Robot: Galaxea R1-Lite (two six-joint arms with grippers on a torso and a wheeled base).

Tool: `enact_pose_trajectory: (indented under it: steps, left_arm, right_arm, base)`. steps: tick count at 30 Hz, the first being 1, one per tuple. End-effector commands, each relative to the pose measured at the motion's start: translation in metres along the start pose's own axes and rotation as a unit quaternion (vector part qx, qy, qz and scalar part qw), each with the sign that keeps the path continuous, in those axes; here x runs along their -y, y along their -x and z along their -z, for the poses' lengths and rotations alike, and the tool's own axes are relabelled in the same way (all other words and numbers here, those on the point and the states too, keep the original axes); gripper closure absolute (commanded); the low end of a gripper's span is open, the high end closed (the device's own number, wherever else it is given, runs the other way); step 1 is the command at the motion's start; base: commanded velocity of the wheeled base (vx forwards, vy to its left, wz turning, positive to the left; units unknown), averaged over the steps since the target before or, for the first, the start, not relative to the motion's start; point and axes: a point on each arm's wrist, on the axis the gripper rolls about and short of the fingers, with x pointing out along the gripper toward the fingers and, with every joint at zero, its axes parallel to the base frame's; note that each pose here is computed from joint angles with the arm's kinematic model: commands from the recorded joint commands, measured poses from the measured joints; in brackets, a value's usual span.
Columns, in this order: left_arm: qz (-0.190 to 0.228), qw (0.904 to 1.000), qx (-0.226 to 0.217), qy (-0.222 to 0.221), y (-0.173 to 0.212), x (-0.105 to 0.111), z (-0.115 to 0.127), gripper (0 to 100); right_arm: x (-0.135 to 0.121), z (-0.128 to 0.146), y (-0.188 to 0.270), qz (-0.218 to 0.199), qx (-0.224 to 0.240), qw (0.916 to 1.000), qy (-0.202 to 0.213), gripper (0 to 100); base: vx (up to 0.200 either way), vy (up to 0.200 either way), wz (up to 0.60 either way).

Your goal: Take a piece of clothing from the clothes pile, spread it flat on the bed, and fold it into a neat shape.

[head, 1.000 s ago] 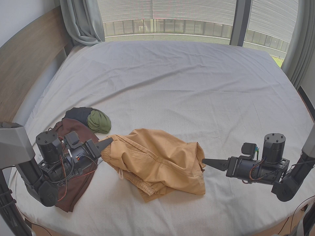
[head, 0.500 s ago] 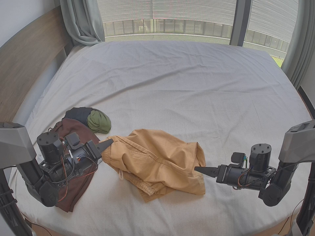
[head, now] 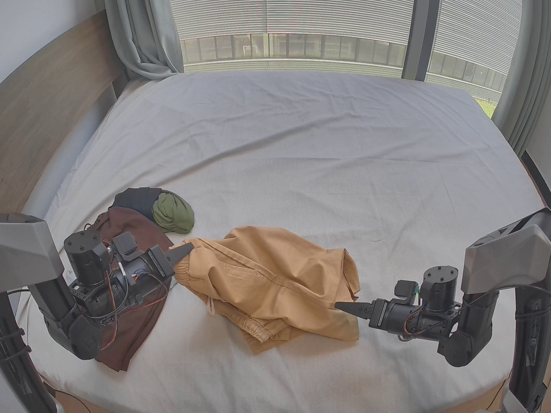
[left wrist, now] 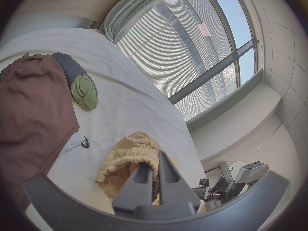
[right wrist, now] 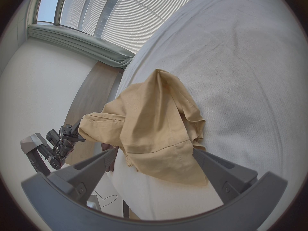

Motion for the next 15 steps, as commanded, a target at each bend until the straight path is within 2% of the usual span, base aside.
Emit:
enact_pose_trajectory:
  steps: [1,9,15]
  left_arm:
    - [-0.002,1.0000,0.000,0.001,-0.0001,-0.0015,0.0003,100]
    - [-0.001,1.0000,0.000,0.000,-0.0005,-0.0010,0.0003,100]
    - [-0.001,1.0000,0.000,0.000,-0.0005,-0.0010,0.0003,100]
  right_arm:
    - [0.0098,0.0037,-0.0092,0.008,-0.006,0.9999,-0.006,0]
    - [0.0127,0.0044,-0.0181,0.003,-0.007,0.9995,-0.029,0]
    - [0.0087,0.0021,-0.0159,-0.004,-0.005,0.9996,-0.028,0]
  base:
    - [0.000,0.000,0.00]
    - [0.000,0.000,0.00]
    - [0.000,0.000,0.00]
